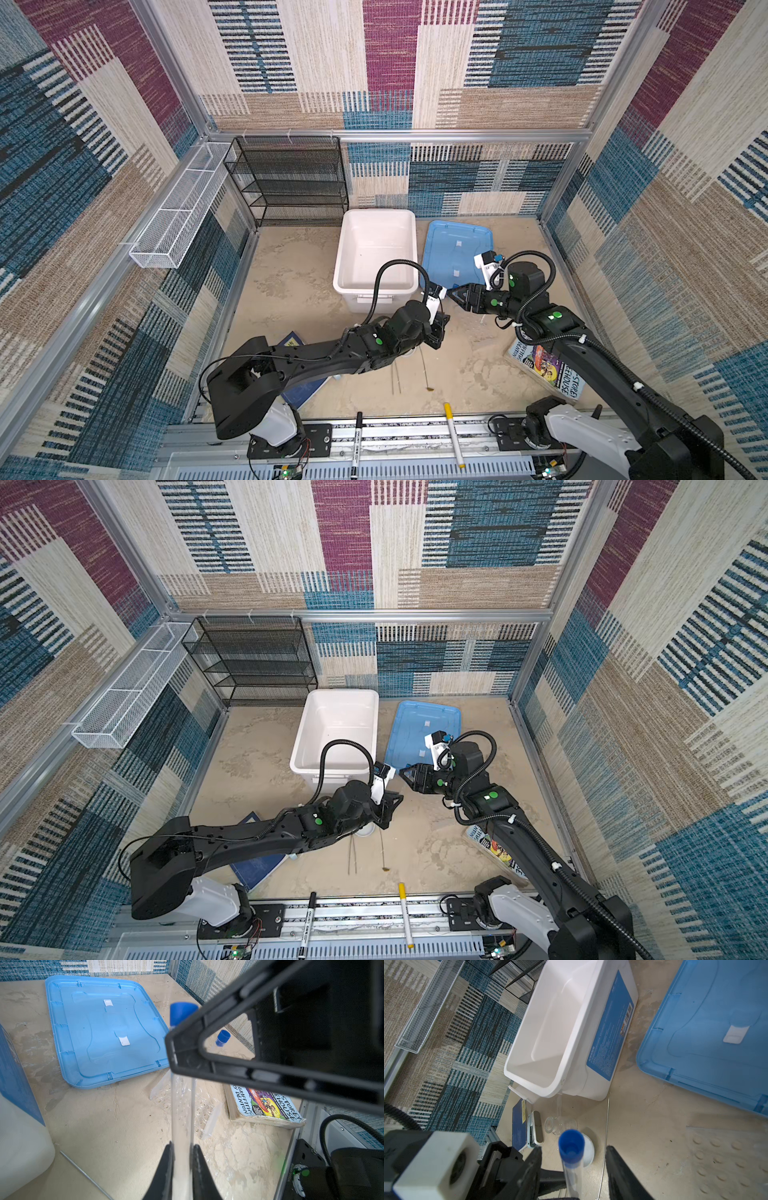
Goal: Organize the chemistry lab equipment
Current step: 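Grasp the tube's blue cap with the right gripper while the left gripper holds it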
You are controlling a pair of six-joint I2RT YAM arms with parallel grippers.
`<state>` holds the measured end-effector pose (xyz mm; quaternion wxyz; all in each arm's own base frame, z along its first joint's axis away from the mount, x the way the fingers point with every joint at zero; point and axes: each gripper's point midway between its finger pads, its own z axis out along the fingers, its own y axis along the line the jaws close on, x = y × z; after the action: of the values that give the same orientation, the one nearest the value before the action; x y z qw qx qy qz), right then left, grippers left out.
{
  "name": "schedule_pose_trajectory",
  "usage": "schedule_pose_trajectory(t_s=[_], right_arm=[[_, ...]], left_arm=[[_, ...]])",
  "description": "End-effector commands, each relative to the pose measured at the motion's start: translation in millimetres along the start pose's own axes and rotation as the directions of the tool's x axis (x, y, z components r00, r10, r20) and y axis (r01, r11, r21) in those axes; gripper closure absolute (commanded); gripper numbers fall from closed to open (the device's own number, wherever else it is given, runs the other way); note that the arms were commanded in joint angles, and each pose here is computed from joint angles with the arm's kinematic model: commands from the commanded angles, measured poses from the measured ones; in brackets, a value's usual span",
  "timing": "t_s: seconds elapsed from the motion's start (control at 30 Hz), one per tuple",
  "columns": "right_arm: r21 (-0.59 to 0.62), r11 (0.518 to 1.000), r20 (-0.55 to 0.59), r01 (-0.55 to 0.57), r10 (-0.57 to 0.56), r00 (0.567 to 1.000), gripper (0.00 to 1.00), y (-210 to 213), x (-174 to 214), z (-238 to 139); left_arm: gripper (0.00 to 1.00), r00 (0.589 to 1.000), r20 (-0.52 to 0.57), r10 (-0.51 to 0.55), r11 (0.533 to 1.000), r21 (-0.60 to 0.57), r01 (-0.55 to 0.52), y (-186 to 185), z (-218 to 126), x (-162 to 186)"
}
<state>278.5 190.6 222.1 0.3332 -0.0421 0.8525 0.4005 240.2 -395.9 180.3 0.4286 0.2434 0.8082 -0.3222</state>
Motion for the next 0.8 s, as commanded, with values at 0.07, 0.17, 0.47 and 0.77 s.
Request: schedule_pose_trajectory(t_s=[0.07, 0.17, 0.47, 0.77], right_arm=[[-0.039, 0.999, 0.064, 0.013, -0.01, 0.998, 0.52, 7.0, -9.8, -1.7], [-0.049, 0.999, 0.072, 0.019, -0.015, 0.997, 0.56, 8.4, -11.8, -0.5], [-0.095, 0.995, 0.047, 0.018, -0.014, 0.999, 0.7, 14.2, -7.3, 2.3], [-0.079, 0.997, 0.046, 0.009, -0.006, 0.999, 0.73, 7.2, -2.6, 4.3]], left_arm=[[0.86, 1.0, 0.019, -0.01, 0.999, 0.035, 0.01, -6.7, 0.0, -4.4], [0.86, 1.0, 0.016, -0.01, 0.999, 0.041, 0.009, -8.1, 0.3, -4.2], [0.86, 1.0, 0.013, -0.017, 0.999, 0.039, 0.017, -7.6, 2.9, -3.3], [0.86, 1.0, 0.016, -0.015, 0.998, 0.056, 0.014, -11.8, 4.2, -5.5]])
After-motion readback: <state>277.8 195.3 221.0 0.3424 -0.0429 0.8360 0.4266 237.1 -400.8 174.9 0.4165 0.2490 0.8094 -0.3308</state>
